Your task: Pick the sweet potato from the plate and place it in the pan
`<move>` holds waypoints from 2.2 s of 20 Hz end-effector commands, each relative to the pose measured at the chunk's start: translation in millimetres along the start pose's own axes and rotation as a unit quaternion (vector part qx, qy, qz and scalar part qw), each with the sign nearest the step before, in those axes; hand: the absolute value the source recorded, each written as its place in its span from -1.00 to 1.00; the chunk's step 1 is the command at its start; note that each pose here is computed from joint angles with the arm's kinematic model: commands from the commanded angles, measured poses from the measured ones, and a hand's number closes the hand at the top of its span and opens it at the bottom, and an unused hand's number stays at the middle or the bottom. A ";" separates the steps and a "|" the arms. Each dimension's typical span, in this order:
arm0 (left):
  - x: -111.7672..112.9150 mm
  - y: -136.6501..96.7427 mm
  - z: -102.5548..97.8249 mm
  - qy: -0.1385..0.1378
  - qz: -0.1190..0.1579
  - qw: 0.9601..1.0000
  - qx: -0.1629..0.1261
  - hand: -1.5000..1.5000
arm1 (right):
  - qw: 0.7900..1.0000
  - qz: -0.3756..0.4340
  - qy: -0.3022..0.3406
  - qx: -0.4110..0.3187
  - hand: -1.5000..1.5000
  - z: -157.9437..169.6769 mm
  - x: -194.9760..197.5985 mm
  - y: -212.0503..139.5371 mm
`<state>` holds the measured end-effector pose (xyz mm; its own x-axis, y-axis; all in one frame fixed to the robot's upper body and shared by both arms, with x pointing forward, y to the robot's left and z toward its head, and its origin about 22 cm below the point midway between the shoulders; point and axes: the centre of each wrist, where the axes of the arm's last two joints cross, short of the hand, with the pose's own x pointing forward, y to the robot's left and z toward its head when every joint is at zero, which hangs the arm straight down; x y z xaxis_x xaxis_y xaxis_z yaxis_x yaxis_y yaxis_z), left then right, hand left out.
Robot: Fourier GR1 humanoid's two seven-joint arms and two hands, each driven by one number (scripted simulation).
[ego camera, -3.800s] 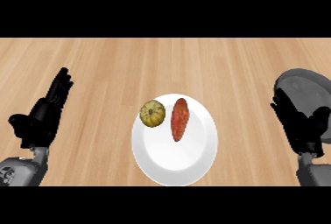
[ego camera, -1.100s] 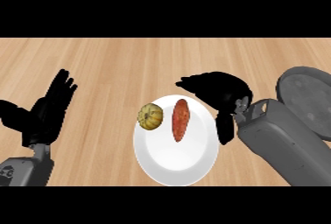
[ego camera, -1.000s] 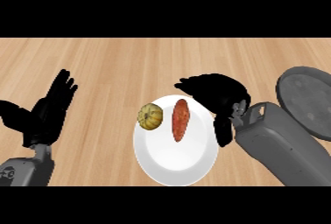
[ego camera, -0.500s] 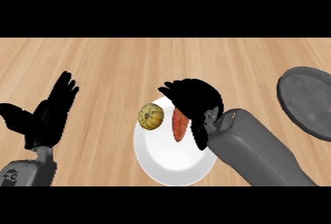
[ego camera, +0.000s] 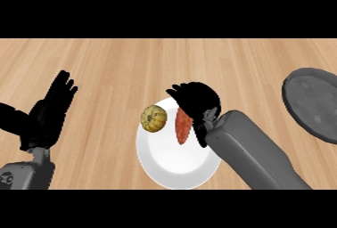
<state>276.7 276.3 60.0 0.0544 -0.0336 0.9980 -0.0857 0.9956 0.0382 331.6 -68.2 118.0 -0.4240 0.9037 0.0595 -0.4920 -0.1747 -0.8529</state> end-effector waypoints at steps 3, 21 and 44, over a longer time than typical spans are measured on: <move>-4.9 -8.4 -2.7 0.006 0.004 1.000 0.004 0.00 | 1.000 0.004 -0.005 0.017 -1.00 -4.8 9.5 -4.0; -4.6 -11.4 1.7 0.001 -0.002 1.000 -0.002 0.00 | 0.999 -0.022 -0.011 0.041 -1.00 -44.8 -7.7 42.5; -12.0 6.5 3.2 0.018 0.003 0.999 0.041 0.00 | 0.994 -0.069 0.013 -0.082 1.00 2.8 -65.4 91.5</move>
<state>276.9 278.2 57.3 0.0687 -0.0345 0.9970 -0.1223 0.9916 0.0428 335.4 -104.5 37.0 -0.4135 0.8901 0.1916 -0.4386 -0.0104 -0.8986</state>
